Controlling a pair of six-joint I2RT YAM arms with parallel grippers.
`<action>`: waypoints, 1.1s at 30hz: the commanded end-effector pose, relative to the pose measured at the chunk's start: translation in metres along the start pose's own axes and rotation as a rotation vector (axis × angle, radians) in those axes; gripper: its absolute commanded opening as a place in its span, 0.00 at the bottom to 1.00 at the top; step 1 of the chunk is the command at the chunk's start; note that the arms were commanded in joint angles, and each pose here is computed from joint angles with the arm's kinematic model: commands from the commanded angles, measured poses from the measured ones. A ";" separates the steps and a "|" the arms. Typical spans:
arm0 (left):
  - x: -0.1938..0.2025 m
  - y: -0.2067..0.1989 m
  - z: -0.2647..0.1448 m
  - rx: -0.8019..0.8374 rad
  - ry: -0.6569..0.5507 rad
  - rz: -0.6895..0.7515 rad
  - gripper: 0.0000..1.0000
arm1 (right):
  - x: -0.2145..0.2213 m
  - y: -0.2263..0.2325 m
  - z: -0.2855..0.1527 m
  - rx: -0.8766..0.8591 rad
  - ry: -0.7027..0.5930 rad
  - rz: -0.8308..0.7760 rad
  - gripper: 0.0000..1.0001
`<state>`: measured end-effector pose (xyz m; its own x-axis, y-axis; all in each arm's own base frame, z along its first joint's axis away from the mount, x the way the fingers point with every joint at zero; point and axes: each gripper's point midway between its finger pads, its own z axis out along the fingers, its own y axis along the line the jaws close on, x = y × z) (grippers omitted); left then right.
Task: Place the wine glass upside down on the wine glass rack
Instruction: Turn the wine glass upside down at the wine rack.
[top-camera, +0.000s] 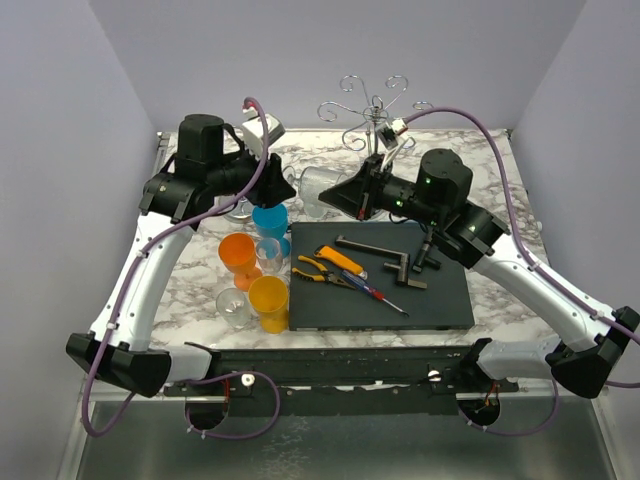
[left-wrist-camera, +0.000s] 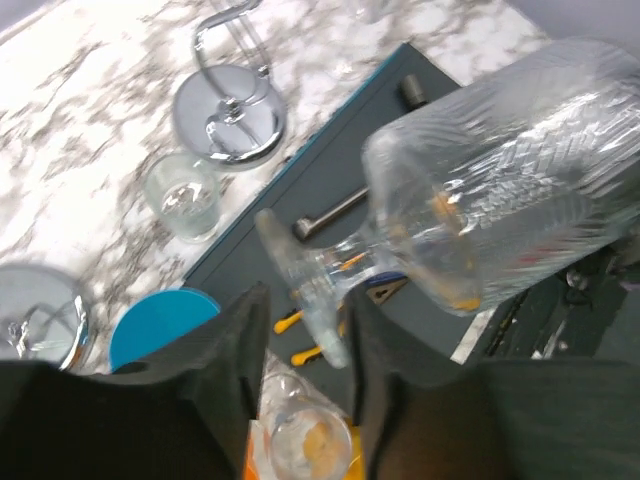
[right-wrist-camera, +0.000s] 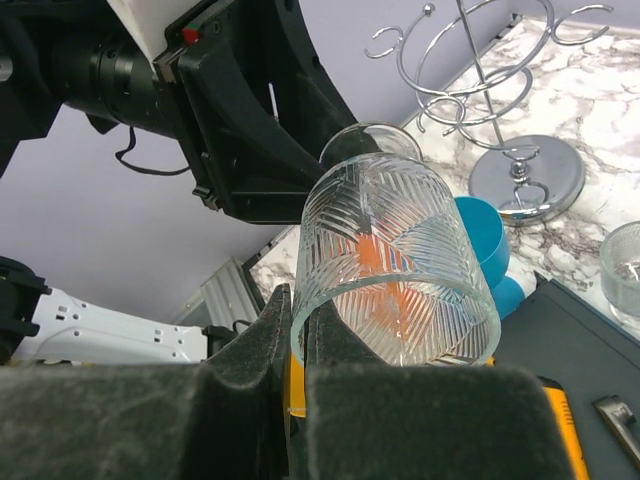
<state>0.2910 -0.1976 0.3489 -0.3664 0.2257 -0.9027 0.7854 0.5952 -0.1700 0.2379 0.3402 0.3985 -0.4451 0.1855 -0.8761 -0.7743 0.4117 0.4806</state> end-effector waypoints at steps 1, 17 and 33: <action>-0.015 -0.010 0.007 0.076 -0.027 0.045 0.28 | -0.016 0.025 -0.001 -0.099 -0.060 -0.012 0.01; -0.029 0.008 -0.007 -0.030 -0.056 0.453 0.00 | 0.025 -0.003 -0.007 0.039 0.046 0.108 0.26; -0.053 -0.012 -0.036 -0.062 -0.250 0.945 0.00 | 0.014 0.017 -0.030 0.036 0.144 0.065 1.00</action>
<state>0.2985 -0.1812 0.3763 0.2625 0.5164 -0.8151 0.7845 0.3776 0.4918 0.2170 0.3223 0.3751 -0.5776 0.1351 -0.8050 -0.6742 0.4771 0.5638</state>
